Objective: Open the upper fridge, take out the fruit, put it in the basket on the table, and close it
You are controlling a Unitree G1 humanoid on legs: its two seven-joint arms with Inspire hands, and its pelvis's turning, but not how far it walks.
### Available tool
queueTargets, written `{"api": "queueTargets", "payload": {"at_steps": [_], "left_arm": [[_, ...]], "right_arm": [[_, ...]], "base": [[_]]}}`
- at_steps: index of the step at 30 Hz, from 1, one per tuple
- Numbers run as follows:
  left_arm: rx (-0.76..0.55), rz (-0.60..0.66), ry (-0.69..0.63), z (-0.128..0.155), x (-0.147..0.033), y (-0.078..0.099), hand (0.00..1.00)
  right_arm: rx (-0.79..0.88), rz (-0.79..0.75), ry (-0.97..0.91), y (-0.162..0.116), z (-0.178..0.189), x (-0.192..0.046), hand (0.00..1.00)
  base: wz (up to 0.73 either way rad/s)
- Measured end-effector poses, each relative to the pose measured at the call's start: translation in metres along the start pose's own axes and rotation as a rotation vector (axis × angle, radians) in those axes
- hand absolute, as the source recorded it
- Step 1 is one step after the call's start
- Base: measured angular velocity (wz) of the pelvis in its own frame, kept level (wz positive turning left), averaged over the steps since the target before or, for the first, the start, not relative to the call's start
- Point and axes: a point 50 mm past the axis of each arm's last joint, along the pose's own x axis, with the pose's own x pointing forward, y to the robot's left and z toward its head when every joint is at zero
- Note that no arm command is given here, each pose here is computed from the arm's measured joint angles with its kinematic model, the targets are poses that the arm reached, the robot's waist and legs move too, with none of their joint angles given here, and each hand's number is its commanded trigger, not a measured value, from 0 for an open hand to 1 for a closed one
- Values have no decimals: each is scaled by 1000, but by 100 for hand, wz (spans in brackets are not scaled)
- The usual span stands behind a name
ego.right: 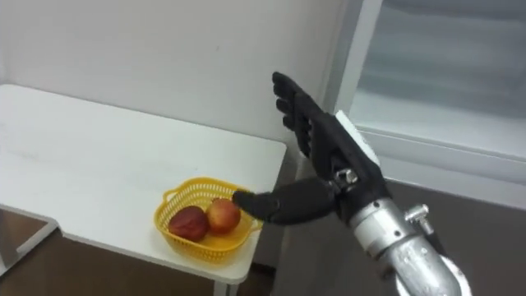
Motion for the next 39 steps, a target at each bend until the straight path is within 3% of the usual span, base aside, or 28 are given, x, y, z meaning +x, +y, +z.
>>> {"api": "queueTargets", "payload": {"at_steps": [10, 17, 20, 24, 29, 33, 39], "left_arm": [[26, -34, -15, 6, -1, -16, 0], [-38, -28, 12, -7, -4, -23, 0], [-71, -10, 24, -11, -5, -24, 0], [-79, 8, -6, -8, -5, -24, 0], [-97, 11, 22, -15, -9, -36, 0], [-120, 6, 27, -15, -10, -40, 0], [-136, 31, 34, -19, -11, -38, 0]], "right_arm": [[91, 59, 237, 16, -51, -57, 0], [85, -55, 211, 9, -42, -80, 0], [98, -150, 159, 6, -34, -83, 0], [126, -320, 169, -2, -39, -105, 0], [250, -530, 352, -8, -83, -139, 0], [365, -795, 453, -24, -107, -170, 0], [487, -1139, 435, -52, -112, -204, 0]], "base": [[-16], [-20], [-7], [-9], [-4], [2], [0]]}}
